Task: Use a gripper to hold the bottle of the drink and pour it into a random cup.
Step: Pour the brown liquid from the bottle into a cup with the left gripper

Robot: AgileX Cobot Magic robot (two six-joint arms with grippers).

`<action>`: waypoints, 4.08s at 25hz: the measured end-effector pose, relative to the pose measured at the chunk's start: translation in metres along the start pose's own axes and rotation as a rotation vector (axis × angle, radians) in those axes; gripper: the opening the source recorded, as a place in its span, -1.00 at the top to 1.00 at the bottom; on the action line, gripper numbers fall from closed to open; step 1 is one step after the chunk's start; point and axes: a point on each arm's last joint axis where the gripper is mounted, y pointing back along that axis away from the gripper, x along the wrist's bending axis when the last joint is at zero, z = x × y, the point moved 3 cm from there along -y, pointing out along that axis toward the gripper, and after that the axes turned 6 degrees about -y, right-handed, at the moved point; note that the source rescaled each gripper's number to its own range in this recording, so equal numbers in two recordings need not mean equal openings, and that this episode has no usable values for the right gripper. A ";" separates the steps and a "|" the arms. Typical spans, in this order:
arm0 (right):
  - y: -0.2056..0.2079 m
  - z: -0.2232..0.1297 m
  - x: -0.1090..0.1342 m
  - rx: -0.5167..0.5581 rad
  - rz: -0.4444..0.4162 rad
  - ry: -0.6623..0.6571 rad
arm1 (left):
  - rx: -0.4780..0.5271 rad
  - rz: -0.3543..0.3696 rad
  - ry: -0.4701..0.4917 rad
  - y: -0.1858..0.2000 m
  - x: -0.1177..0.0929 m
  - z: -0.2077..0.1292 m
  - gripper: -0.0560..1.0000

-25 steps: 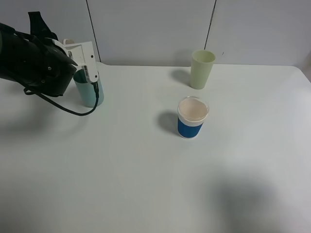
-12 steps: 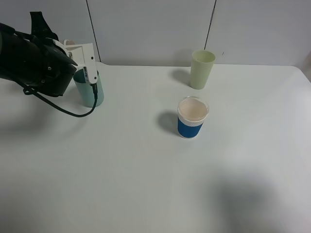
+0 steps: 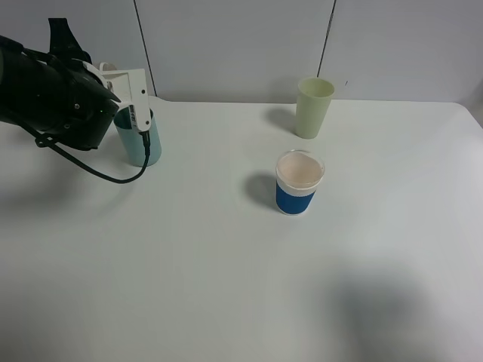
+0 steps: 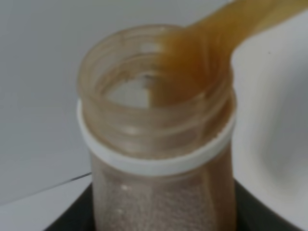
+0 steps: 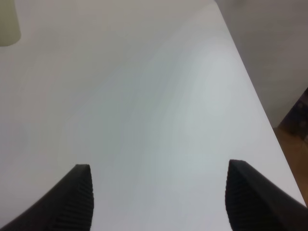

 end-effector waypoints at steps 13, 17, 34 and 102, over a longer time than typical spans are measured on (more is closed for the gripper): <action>0.000 0.000 0.000 0.000 0.000 0.000 | -0.001 -0.001 -0.031 0.000 0.000 0.000 0.89; 0.000 0.000 0.000 0.000 0.000 0.000 | -0.001 -0.001 -0.037 0.000 0.000 0.000 0.89; 0.000 0.000 0.000 0.000 0.000 0.000 | -0.003 -0.001 -0.080 0.000 0.000 0.000 0.89; 0.000 0.000 0.000 0.000 0.000 0.000 | 0.008 0.005 -0.177 0.000 0.001 -0.001 0.89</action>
